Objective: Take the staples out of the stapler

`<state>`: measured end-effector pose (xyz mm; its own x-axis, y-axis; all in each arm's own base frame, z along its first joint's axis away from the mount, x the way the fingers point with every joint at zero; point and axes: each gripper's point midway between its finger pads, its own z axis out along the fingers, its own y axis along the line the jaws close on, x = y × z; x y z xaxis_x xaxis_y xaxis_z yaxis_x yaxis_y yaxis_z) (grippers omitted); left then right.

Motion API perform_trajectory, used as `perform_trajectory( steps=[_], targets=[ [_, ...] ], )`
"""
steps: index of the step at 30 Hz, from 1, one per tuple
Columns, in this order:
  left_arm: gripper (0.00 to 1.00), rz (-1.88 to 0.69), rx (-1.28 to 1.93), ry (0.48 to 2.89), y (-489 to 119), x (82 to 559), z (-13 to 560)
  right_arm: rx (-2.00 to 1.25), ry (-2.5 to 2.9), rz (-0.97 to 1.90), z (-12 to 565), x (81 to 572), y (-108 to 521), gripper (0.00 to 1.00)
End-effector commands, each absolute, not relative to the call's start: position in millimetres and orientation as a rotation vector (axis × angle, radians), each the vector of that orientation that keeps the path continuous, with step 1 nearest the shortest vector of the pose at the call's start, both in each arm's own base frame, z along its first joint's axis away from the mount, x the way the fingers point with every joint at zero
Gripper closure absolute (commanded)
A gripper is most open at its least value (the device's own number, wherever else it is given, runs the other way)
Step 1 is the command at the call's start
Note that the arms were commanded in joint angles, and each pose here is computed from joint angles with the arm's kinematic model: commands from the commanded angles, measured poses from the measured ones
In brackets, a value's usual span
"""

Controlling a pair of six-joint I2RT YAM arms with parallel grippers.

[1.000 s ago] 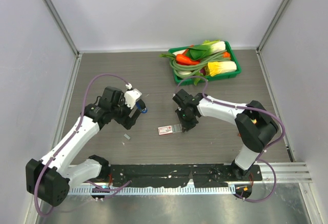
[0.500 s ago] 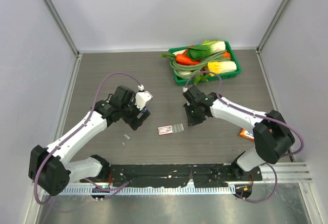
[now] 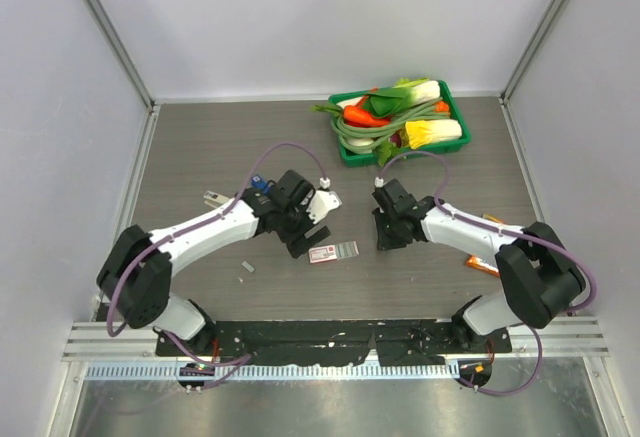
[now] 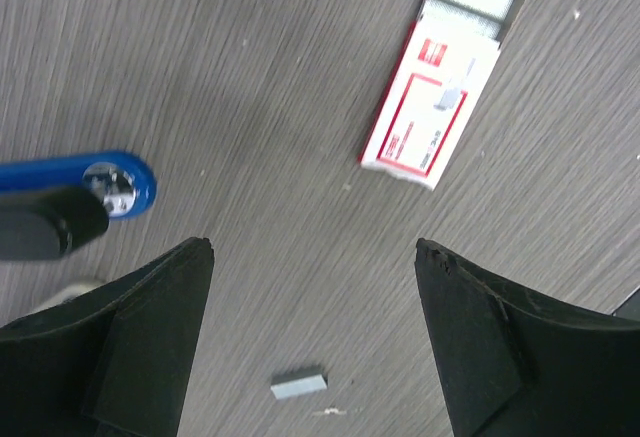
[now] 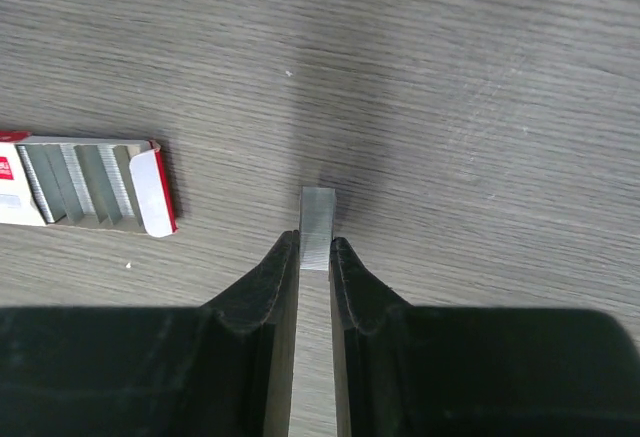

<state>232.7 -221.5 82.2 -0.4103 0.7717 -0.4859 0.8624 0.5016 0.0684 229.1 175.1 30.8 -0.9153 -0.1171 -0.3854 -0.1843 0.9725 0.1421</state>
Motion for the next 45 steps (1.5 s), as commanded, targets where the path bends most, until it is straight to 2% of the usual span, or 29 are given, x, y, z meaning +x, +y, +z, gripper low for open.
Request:
perform_trajectory(
  steps=[1, 6, 9, 10, 13, 17, 21, 25, 29, 33, 34, 39, 40, 41, 42, 44, 45],
  targets=[
    [0.14, -0.343, 1.371, 2.205, -262.1, 245.0, 88.6, -0.137, 2.637, 0.300, 38.8, 247.6, 183.0, 0.99],
    [0.13, -0.381, 1.430, 2.197, -287.0, 237.3, 76.7, -0.116, 2.633, 0.263, 30.9, 247.8, 177.5, 0.99],
    [0.13, -0.401, 1.461, 2.197, -297.5, 230.9, 72.1, -0.103, 2.631, 0.248, 27.3, 248.2, 175.0, 0.83],
    [0.13, -0.403, 1.469, 2.197, -298.9, 229.5, 70.5, -0.098, 2.617, 0.242, 30.9, 249.6, 173.7, 0.73],
    [0.12, -0.405, 1.491, 2.196, -303.5, 225.8, 65.2, -0.064, 2.547, 0.236, 51.3, 258.2, 169.9, 0.65],
    [0.12, -0.365, 1.486, 2.197, -298.6, 229.4, 65.0, -0.057, 2.479, 0.301, 74.0, 263.3, 176.4, 0.64],
    [0.12, -0.318, 1.449, 2.186, -283.2, 242.1, 89.2, -0.043, 2.424, 0.325, 90.8, 268.6, 177.9, 0.65],
    [0.11, -0.349, 1.294, 2.257, -239.2, 259.6, 119.8, -0.055, 2.343, 0.432, 113.8, 272.0, 190.1, 0.64],
    [0.10, -0.348, 1.049, 2.315, -177.2, 275.0, 141.4, -0.177, 2.268, 0.517, 131.3, 269.9, 222.5, 0.61],
    [0.09, -0.287, 0.827, 2.308, -120.9, 280.1, 161.8, -0.416, 2.208, 0.530, 146.4, 255.8, 289.4, 0.55],
    [0.09, -0.273, 0.745, 2.321, -103.1, 282.0, 164.9, -0.503, 2.233, 0.529, 131.0, 244.8, 310.6, 0.54],
    [0.09, -0.243, 0.426, 2.367, -49.9, 279.9, 166.0, -0.766, 2.157, 0.544, 124.0, 225.4, 389.2, 0.49],
    [0.09, -0.229, 0.327, 2.381, -29.9, 281.9, 164.8, -0.781, 2.122, 0.561, 137.0, 227.9, 407.8, 0.48],
    [0.09, -0.232, 0.275, 2.389, -22.1, 282.0, 163.6, -0.853, 2.151, 0.532, 114.2, 218.8, 421.7, 0.48],
    [0.09, -0.250, 0.235, 2.396, -17.4, 282.3, 162.2, -0.879, 2.111, 0.549, 125.7, 220.7, 438.7, 0.48],
    [0.10, -0.238, 0.155, 2.414, -1.4, 281.5, 160.3, -0.975, 2.126, 0.523, 102.4, 207.9, 457.7, 0.48],
    [0.10, -0.238, 0.135, 2.425, 2.3, 280.8, 158.0, -0.984, 2.099, 0.533, 110.2, 209.1, 471.8, 0.47]
  ],
)
